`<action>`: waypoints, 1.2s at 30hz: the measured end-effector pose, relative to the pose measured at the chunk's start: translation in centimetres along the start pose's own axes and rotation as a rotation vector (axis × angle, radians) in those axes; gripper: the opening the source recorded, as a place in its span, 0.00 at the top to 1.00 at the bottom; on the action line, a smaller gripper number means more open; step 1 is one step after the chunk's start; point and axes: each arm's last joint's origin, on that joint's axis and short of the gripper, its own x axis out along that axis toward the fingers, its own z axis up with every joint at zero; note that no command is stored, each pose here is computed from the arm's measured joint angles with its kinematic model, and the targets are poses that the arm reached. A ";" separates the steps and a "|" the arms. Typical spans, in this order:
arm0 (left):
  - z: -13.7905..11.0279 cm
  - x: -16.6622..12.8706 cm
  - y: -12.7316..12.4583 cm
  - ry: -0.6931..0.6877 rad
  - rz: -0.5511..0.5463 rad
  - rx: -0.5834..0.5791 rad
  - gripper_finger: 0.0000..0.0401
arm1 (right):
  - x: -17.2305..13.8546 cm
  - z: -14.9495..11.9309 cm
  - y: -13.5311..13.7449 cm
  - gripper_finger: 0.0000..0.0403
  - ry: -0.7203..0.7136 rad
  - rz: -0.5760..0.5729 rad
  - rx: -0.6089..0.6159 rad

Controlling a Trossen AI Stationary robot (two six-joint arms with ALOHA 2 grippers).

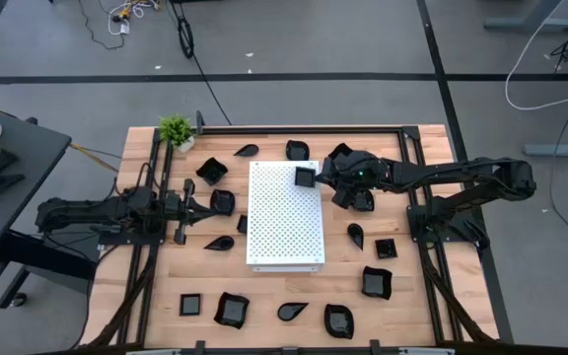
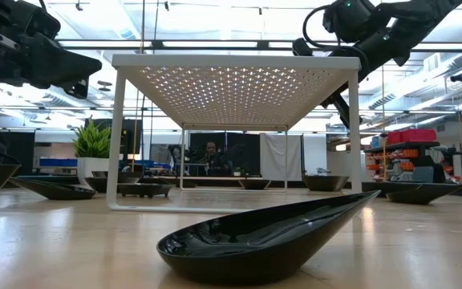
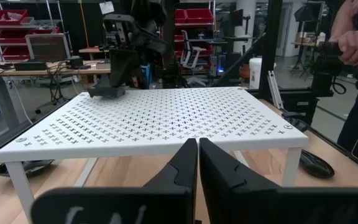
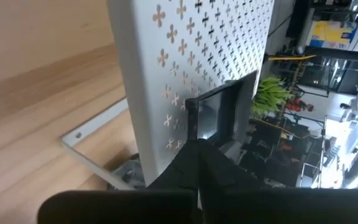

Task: Pick & Place Mini shaped plates
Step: Put the black square plate on the shelf, then put the black distorted square plate on the shelf

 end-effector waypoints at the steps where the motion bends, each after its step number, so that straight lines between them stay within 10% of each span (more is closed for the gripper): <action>1: 0.0 0.0 0.0 0.000 0.000 0.000 0.95 | 0.0 0.0 0.0 1.00 0.000 0.000 0.000; 22: 0.0 0.0 0.0 0.000 0.000 0.000 0.95 | -0.5 -0.1 -0.3 0.85 0.029 -0.019 0.017; 36: 0.0 0.0 0.0 0.000 0.000 0.000 0.95 | -2.0 -1.0 -1.1 0.79 0.150 -0.096 0.277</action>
